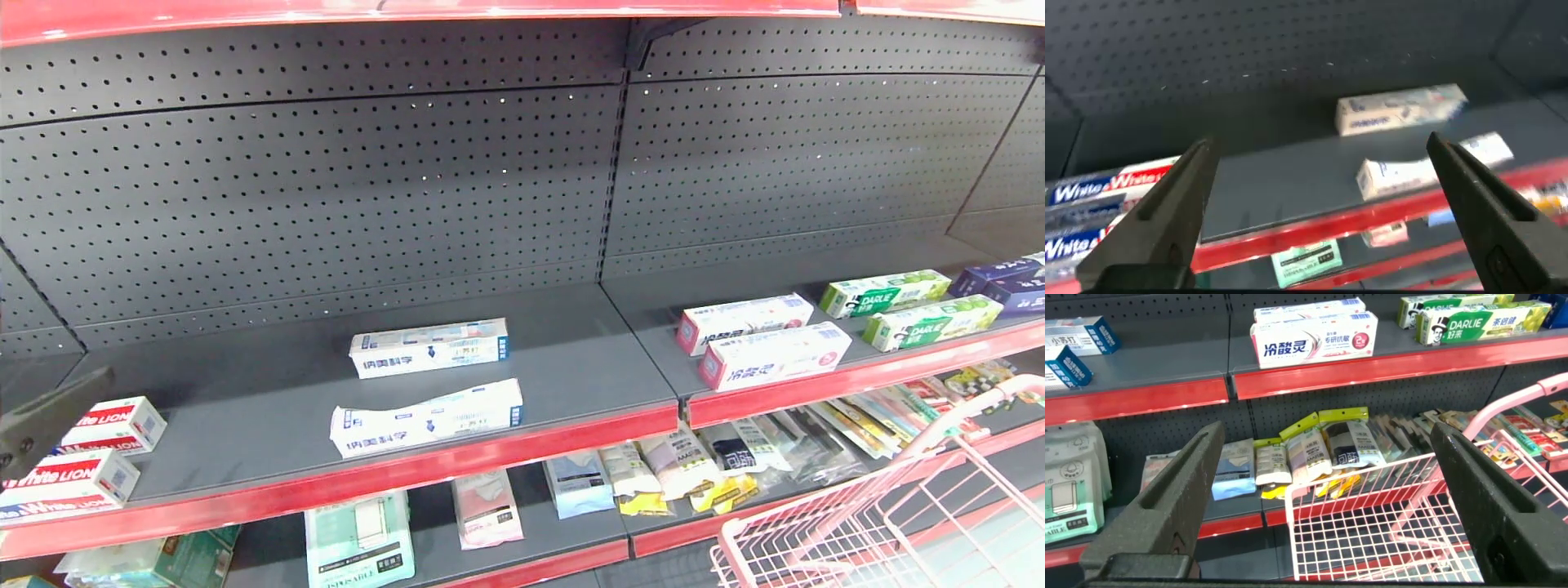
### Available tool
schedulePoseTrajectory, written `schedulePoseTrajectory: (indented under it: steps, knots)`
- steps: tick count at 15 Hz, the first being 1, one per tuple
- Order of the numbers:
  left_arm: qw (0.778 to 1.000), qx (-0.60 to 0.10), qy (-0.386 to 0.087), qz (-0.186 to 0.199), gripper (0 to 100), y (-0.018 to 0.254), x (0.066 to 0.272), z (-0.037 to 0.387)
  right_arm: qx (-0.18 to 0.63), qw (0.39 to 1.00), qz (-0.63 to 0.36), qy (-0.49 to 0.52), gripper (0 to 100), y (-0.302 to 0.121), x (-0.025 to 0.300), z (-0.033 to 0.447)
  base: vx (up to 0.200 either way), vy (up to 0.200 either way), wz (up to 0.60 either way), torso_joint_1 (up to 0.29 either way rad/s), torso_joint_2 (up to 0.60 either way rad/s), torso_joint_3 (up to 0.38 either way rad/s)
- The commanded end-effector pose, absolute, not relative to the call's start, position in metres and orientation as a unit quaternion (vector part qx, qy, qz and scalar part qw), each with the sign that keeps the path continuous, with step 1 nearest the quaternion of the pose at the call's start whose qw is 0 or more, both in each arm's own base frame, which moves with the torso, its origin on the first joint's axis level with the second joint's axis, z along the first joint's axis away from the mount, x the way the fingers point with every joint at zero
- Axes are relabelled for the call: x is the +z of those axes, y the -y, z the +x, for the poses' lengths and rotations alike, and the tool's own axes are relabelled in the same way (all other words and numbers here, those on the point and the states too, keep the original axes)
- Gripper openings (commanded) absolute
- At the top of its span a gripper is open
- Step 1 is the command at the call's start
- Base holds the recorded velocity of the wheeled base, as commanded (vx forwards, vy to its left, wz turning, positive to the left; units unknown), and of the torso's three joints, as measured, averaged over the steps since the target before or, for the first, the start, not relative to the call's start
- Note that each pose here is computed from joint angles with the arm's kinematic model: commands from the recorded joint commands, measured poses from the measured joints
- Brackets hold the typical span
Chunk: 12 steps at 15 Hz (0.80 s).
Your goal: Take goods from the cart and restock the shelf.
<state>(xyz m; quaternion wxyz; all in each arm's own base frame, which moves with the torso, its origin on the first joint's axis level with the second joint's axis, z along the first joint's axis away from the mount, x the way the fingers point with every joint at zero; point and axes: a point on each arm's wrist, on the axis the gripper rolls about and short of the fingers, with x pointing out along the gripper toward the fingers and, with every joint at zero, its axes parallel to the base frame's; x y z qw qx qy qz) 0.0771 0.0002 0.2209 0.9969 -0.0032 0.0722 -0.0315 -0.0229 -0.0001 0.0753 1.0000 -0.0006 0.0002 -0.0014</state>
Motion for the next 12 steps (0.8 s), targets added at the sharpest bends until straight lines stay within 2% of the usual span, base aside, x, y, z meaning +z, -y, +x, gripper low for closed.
schedulePoseTrajectory:
  steps: [1,2,3,5,7,9,12]
  knots:
    - [0.995,-0.084,-0.043,0.029,100,0.004,0.204,0.049,-0.002,1.0,-0.001,-0.001,100,0.0,0.075,-0.023,0.0,0.0,0.0,0.0,0.0,0.0]
    - [0.992,-0.11,-0.029,0.05,100,0.005,0.187,0.032,-0.002,1.0,-0.001,-0.001,100,0.0,0.075,-0.023,0.0,0.0,0.0,0.0,0.0,0.0]
    - [0.991,-0.114,-0.01,0.067,100,0.005,0.161,0.011,-0.002,1.0,-0.001,-0.001,100,0.0,0.075,-0.023,0.0,0.0,0.0,0.0,0.0,0.0]
    - [0.992,-0.105,0.023,0.07,100,0.003,0.128,-0.016,-0.002,1.0,-0.001,-0.001,100,0.0,0.075,-0.023,0.0,0.0,0.0,0.0,0.0,0.0]
    - [0.994,-0.08,0.015,0.071,100,0.002,0.11,-0.029,-0.002,1.0,-0.001,-0.001,100,0.0,0.075,-0.023,0.0,0.0,0.0,0.0,0.0,0.0]
    - [0.996,-0.052,0.005,0.07,100,0.001,0.107,-0.028,-0.002,1.0,-0.001,-0.001,100,0.0,0.075,-0.023,0.0,0.0,0.0,0.0,0.0,0.0]
    - [0.998,-0.033,-0.014,0.048,100,0.001,0.087,-0.025,-0.001,1.0,-0.003,-0.001,100,0.0,0.075,-0.023,0.0,0.0,0.0,0.0,0.0,0.0]
